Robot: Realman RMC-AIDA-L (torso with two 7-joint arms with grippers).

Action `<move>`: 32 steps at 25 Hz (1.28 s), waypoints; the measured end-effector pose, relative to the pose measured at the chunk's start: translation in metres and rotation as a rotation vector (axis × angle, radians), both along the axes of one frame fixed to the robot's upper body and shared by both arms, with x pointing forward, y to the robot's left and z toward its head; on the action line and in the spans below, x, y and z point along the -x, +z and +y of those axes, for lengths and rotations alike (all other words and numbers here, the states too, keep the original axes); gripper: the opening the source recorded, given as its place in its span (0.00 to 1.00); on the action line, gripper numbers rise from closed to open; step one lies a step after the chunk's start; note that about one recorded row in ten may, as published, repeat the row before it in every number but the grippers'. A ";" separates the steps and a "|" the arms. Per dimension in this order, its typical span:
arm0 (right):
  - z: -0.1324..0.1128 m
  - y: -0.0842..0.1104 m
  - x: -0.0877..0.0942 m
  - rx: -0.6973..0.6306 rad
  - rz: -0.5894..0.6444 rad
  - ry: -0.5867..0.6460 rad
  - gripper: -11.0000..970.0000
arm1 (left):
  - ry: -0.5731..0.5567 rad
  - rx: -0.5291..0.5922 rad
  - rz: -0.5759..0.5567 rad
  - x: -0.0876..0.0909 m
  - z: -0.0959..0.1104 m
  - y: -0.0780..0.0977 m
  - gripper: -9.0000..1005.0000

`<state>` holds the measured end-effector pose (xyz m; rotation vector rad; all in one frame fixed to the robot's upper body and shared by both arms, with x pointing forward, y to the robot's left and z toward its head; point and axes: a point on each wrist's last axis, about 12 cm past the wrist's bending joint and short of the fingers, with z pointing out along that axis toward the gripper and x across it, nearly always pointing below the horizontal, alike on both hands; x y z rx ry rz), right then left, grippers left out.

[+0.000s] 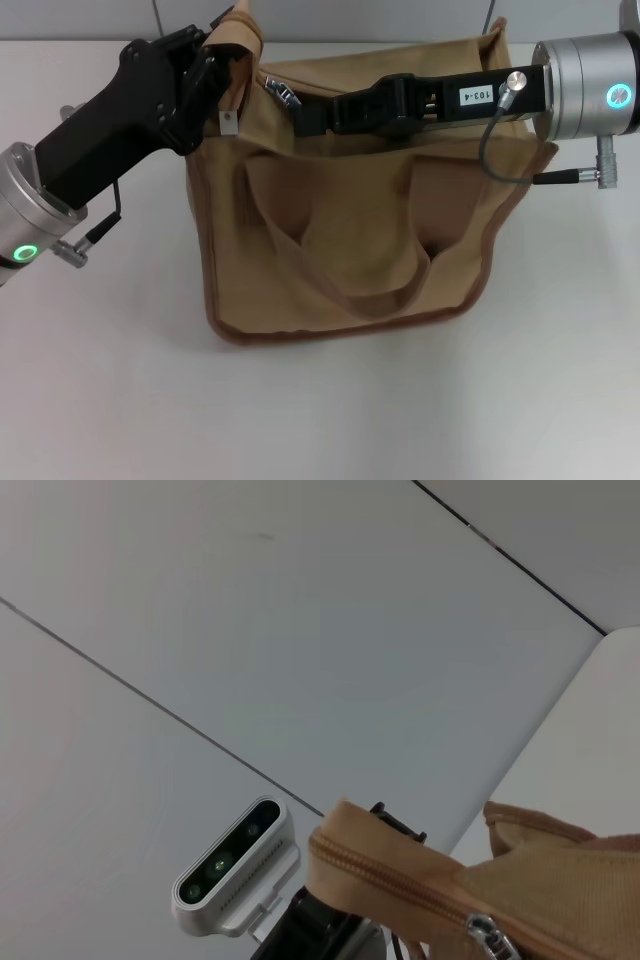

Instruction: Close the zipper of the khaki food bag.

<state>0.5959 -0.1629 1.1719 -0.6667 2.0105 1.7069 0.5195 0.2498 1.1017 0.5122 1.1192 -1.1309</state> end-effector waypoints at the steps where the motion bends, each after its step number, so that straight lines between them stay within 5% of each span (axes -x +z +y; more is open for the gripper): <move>1: 0.000 0.000 0.000 -0.002 0.001 0.001 0.01 | 0.000 0.001 0.000 0.000 0.000 0.000 0.04; 14: -0.028 0.017 0.001 -0.118 -0.021 -0.031 0.03 | 0.005 0.005 0.001 0.002 0.002 -0.001 0.04; 21: -0.023 0.015 -0.005 -0.019 -0.037 -0.018 0.20 | 0.003 0.005 0.000 0.001 0.001 0.000 0.04; 28: -0.015 0.022 -0.002 0.081 -0.227 0.028 0.46 | 0.008 0.000 0.004 0.001 0.001 -0.001 0.04; 32: -0.016 0.026 -0.001 0.080 -0.262 0.013 0.48 | 0.010 0.000 0.004 0.001 0.001 -0.001 0.04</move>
